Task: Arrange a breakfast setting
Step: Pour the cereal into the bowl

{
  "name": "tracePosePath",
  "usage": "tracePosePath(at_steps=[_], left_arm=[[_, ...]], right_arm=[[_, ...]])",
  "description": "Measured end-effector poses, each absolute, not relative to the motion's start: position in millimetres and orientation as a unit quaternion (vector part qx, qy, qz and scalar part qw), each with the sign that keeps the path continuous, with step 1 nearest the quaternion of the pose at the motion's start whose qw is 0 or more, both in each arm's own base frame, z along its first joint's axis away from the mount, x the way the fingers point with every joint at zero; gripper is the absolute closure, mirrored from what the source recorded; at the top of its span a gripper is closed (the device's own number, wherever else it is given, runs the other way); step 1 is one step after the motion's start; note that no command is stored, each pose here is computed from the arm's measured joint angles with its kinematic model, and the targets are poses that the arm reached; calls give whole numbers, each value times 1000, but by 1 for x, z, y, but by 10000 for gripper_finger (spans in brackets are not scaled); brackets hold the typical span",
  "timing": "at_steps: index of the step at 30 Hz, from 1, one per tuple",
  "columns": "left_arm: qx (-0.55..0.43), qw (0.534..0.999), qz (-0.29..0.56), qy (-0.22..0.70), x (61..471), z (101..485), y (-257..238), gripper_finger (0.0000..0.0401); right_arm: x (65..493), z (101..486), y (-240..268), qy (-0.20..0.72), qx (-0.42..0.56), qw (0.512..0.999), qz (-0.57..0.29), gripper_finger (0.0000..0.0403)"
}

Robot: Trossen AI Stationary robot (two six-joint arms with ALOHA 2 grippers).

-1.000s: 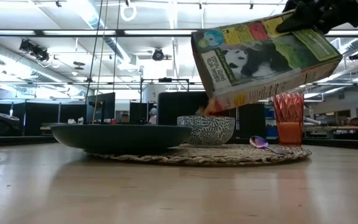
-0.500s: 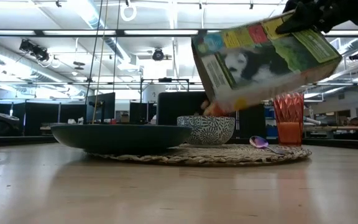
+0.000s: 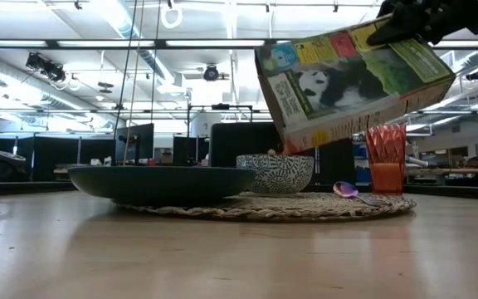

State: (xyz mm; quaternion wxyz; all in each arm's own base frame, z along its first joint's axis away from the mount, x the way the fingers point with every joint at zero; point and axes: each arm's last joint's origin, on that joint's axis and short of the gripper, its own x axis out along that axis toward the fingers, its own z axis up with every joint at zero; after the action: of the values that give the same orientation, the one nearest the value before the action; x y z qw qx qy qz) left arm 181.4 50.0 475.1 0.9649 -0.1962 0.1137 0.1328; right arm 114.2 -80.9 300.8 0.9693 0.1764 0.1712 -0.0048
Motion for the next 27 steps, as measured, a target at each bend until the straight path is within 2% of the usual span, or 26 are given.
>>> tracePosePath(at_steps=[14, 23, 27], left_arm=[[-192, 969, 116, 104, 184, 478, 44, 229], [-199, 968, 115, 103, 184, 478, 43, 229], [-202, 968, 115, 98, 183, 479, 43, 229]], right_arm=[[116, 295, -80, 199, 196, 960, -13, 229], [115, 299, -78, 186, 171, 967, -22, 229], [113, 288, -78, 182, 173, 967, -32, 229]])
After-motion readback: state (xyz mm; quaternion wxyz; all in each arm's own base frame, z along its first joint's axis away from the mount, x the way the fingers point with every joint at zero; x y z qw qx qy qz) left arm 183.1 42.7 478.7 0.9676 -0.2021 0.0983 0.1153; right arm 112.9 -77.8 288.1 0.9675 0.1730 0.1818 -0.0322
